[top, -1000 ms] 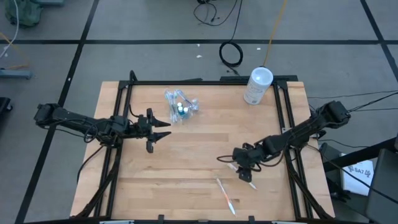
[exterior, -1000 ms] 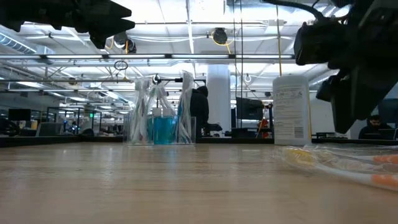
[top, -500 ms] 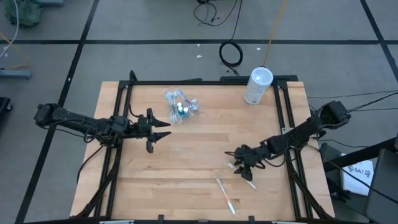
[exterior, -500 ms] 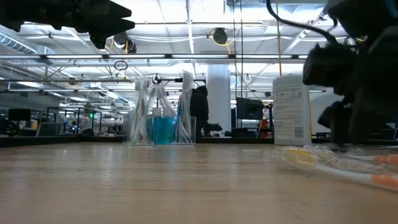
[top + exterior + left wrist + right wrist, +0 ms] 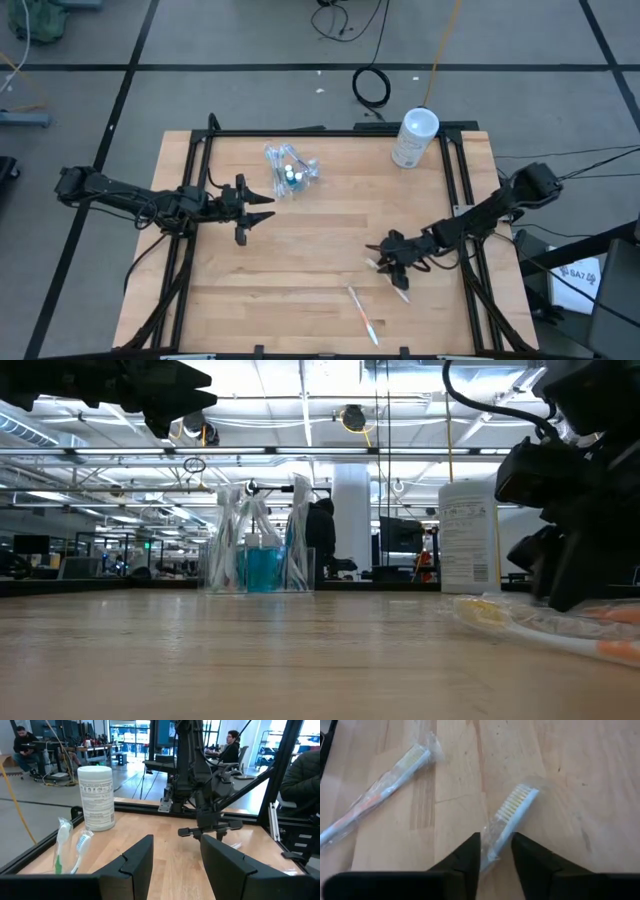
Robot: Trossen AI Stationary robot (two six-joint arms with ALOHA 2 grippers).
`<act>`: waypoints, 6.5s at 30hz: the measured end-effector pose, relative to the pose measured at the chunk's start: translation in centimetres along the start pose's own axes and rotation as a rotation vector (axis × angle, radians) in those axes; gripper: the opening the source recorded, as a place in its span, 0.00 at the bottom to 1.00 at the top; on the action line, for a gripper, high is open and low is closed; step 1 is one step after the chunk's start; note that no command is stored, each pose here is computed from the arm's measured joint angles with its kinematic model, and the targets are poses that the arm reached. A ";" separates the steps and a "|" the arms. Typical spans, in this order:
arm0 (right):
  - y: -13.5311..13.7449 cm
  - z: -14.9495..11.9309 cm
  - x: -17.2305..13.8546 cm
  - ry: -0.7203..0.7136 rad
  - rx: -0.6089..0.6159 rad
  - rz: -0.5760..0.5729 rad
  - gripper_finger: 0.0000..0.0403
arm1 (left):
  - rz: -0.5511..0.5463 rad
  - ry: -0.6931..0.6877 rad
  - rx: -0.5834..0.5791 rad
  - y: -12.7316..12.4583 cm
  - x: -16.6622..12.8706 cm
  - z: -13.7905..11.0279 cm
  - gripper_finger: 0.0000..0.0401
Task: Pick & Place toothbrushing station
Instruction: Put the orange toothbrush into the transparent organizer
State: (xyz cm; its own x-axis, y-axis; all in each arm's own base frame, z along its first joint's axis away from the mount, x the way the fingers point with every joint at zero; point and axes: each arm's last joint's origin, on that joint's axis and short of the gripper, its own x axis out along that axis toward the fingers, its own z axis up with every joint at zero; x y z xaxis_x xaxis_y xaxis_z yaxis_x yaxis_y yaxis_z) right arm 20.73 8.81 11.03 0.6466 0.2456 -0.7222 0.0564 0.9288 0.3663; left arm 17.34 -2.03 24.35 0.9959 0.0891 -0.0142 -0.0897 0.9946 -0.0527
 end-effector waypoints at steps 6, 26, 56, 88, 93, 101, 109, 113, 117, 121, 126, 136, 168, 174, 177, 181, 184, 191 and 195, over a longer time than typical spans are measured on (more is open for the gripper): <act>-0.2 0.3 0.6 -0.031 -0.032 0.007 0.09 | 0.000 0.000 -0.003 0.0 0.0 0.0 0.42; -1.6 10.3 -2.5 -0.791 -0.218 0.124 0.00 | -0.004 -0.049 0.001 0.0 0.0 0.5 0.42; -1.7 20.1 -5.4 -0.826 -0.514 0.030 0.00 | -0.038 -0.001 0.095 -1.8 13.0 -1.4 0.42; -2.2 19.4 -5.0 -0.718 -0.499 -0.044 0.12 | -0.020 0.065 0.032 -2.0 13.4 -1.9 0.07; -2.5 19.0 -6.0 -0.675 -0.439 -0.202 0.20 | 0.081 0.118 0.036 -1.4 12.6 -1.3 0.02; -2.6 18.6 -6.4 -0.618 -0.432 -0.215 0.29 | 0.368 0.243 0.001 0.0 9.1 0.5 0.06; -2.6 18.5 -6.3 -0.612 -0.429 -0.215 0.28 | 0.501 0.249 -0.034 0.4 5.6 2.5 0.03; -2.6 18.5 -6.3 -0.613 -0.429 -0.215 0.28 | 0.521 0.215 -0.050 1.0 3.9 3.9 0.04; -2.6 18.5 -6.3 -0.614 -0.430 -0.215 0.28 | 0.562 0.280 -0.074 2.0 2.7 3.6 0.02; -2.6 18.5 -6.3 -0.613 -0.429 -0.215 0.28 | 0.646 0.371 -0.136 3.1 2.0 2.7 0.03; -2.6 18.5 -6.3 -0.613 -0.429 -0.215 0.27 | 0.716 0.469 -0.181 4.3 2.3 1.3 0.02; -2.6 18.5 -6.3 -0.614 -0.429 -0.215 0.27 | 0.756 0.582 -0.326 5.6 5.2 -1.9 0.03; -2.6 18.6 -6.3 -0.615 -0.431 -0.215 0.27 | 0.736 0.602 -0.277 7.6 4.4 -1.0 0.36; -2.6 18.6 -6.3 -0.615 -0.430 -0.215 0.27 | 0.745 0.584 -0.303 7.4 3.1 -0.2 0.38; -2.6 18.6 -6.3 -0.615 -0.430 -0.215 0.27 | 0.755 0.591 -0.330 7.2 2.1 0.2 0.37; -2.6 18.6 -6.3 -0.615 -0.429 -0.215 0.27 | 0.743 0.550 -0.384 6.5 0.8 1.0 0.34; -2.6 18.6 -6.3 -0.615 -0.430 -0.215 0.27 | 0.698 0.505 -0.386 5.8 0.4 1.7 0.32; -1.9 18.6 -6.3 -0.634 -0.464 -0.203 0.27 | 0.590 0.472 -0.338 4.4 0.7 2.2 0.28; 0.0 18.3 -6.2 -0.672 -0.536 -0.156 0.27 | 0.517 0.457 -0.335 3.7 1.2 2.4 0.27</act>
State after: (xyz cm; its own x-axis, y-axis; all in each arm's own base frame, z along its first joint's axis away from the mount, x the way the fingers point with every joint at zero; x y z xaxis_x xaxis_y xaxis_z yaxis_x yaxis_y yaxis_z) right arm 30.70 2.19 26.23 0.9825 0.0461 -0.1805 -0.0748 0.9850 -0.1555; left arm 18.23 1.86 26.50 0.7302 0.4351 -0.5268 -0.6139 0.7563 -0.2263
